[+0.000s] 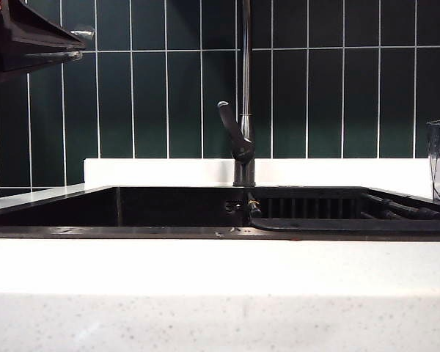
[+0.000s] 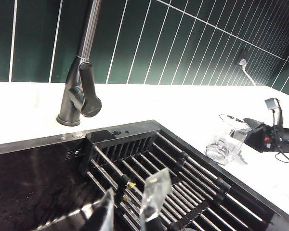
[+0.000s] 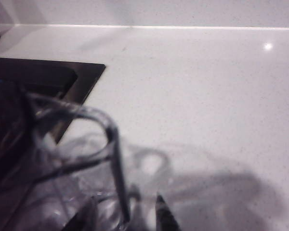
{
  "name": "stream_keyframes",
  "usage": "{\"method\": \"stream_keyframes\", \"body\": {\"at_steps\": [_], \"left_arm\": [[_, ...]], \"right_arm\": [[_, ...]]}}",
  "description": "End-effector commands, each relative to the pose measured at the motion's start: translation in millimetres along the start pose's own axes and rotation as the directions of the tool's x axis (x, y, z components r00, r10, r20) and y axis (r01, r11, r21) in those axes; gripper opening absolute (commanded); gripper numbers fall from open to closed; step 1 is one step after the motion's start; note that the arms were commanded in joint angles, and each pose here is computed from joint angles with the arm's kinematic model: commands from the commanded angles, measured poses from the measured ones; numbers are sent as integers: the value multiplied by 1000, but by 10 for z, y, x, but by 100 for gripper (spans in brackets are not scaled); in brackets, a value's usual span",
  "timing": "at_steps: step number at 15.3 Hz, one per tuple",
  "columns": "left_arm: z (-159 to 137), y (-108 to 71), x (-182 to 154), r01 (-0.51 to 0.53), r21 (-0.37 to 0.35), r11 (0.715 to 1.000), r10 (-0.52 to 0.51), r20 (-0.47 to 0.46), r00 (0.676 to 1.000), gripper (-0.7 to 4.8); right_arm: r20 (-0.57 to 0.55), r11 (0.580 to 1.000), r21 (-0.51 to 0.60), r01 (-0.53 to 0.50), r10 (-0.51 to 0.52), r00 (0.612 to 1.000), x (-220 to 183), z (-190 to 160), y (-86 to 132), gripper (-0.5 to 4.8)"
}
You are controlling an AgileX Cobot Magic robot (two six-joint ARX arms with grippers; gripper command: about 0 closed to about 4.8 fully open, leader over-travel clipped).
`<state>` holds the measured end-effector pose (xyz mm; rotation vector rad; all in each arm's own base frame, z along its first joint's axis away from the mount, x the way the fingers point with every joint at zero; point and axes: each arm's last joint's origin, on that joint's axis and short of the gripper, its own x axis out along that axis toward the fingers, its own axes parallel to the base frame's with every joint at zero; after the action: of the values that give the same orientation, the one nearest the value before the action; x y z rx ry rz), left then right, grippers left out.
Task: Pick up the mug next to the sink, go to the faucet to get some water, pour the water into the sink, and finally put the mug back to its place.
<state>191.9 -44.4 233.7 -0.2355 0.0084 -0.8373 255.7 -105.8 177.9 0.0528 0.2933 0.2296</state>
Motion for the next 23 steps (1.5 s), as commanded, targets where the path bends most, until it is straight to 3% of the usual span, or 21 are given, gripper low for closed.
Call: {"method": "stream_keyframes", "body": {"at_steps": [1, 15, 19, 21, 23], "left_arm": [[33, -3, 5, 0, 28, 1000, 0, 14, 1000, 79], [-36, 57, 43, -30, 8, 1000, 30, -10, 1000, 79], [-37, 55, 43, -23, 3, 1000, 23, -12, 1000, 79], [-39, 55, 43, -23, -1, 1000, 23, -13, 1000, 79], [-40, 55, 43, -23, -2, 1000, 23, -14, 1000, 79]], "right_arm": [[31, 999, -9, -31, 32, 999, 76, 91, -61, 157], [92, 998, -8, -69, 69, 993, 232, 135, -157, 155], [81, 996, 14, -85, 84, 993, 277, 85, -155, 129], [80, 993, 17, -118, 117, 990, 330, 56, -122, 36], [78, 992, 12, -128, 127, 989, 358, 52, -92, -1]]}}
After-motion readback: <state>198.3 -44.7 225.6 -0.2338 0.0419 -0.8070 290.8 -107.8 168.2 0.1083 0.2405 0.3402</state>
